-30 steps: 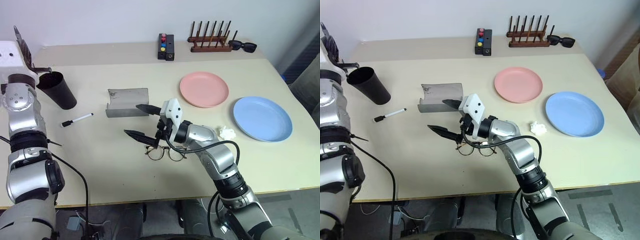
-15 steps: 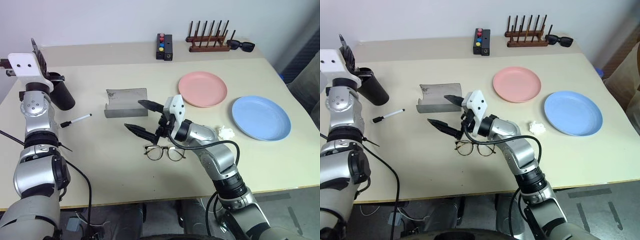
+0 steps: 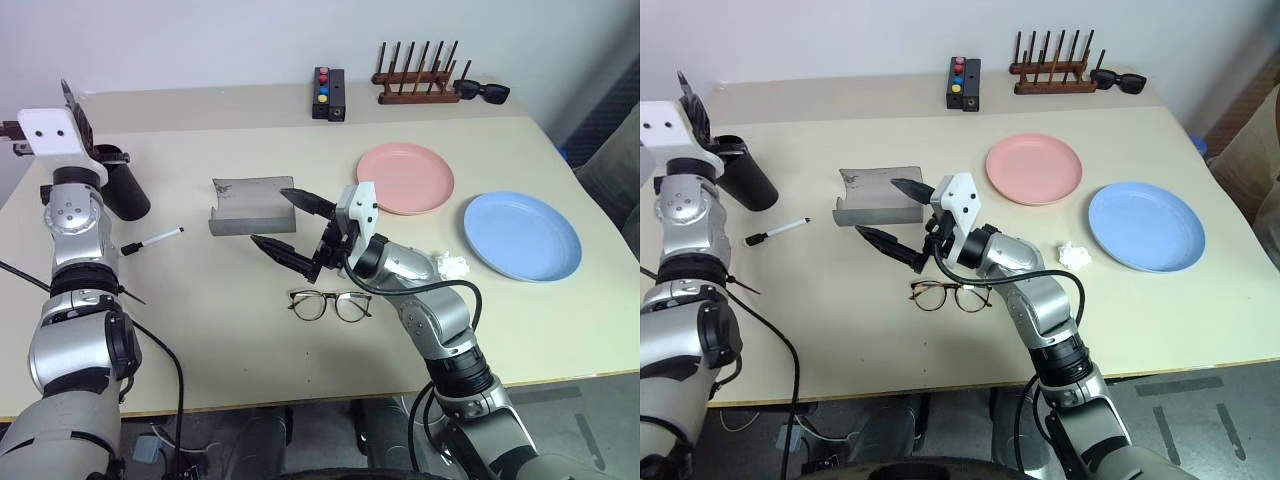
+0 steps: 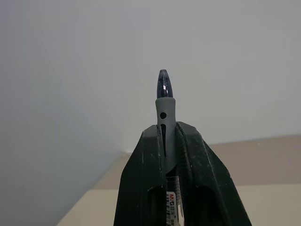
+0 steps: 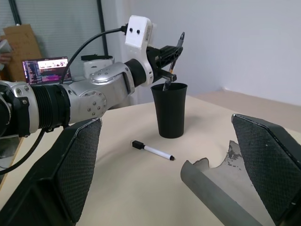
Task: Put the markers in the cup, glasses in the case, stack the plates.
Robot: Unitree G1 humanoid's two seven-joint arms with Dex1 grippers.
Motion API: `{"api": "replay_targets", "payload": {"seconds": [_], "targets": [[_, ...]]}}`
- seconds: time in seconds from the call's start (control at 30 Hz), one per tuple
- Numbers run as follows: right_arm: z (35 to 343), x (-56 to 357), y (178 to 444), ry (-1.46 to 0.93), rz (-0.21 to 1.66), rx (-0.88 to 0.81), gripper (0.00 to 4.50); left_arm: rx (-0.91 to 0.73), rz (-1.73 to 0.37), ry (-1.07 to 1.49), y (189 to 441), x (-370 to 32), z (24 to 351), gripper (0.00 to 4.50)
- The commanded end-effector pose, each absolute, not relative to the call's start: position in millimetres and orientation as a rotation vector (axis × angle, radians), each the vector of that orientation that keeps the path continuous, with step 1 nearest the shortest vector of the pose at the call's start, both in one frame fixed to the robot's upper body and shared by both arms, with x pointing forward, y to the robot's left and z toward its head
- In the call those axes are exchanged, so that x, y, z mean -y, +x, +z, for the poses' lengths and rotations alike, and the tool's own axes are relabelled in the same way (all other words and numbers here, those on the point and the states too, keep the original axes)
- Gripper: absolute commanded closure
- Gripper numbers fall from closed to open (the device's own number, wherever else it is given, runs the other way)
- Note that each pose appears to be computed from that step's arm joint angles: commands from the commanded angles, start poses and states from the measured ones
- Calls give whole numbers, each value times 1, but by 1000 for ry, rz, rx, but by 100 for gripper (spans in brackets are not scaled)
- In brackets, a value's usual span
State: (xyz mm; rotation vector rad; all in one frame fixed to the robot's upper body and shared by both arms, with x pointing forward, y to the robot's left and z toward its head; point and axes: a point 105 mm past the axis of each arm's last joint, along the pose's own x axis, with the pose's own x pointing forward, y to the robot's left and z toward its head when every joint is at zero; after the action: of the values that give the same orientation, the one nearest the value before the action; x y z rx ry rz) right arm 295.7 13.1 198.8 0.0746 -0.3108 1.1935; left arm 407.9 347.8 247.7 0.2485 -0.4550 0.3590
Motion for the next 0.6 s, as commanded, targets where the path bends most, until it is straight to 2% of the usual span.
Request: {"api": "replay_targets", "payload": {"seconds": [0.03, 0.17, 0.33, 0.6], "targets": [[216, -13, 291, 86, 1203, 386, 0, 486, 375, 245, 405, -350, 255, 448], [216, -13, 291, 86, 1205, 386, 0, 476, 386, 237, 404, -352, 252, 448], [216, -14, 291, 88, 1207, 383, 0, 466, 396, 245, 404, -353, 249, 231], [215, -14, 291, 90, 1212, 381, 0, 469, 396, 241, 403, -353, 249, 231]]}}
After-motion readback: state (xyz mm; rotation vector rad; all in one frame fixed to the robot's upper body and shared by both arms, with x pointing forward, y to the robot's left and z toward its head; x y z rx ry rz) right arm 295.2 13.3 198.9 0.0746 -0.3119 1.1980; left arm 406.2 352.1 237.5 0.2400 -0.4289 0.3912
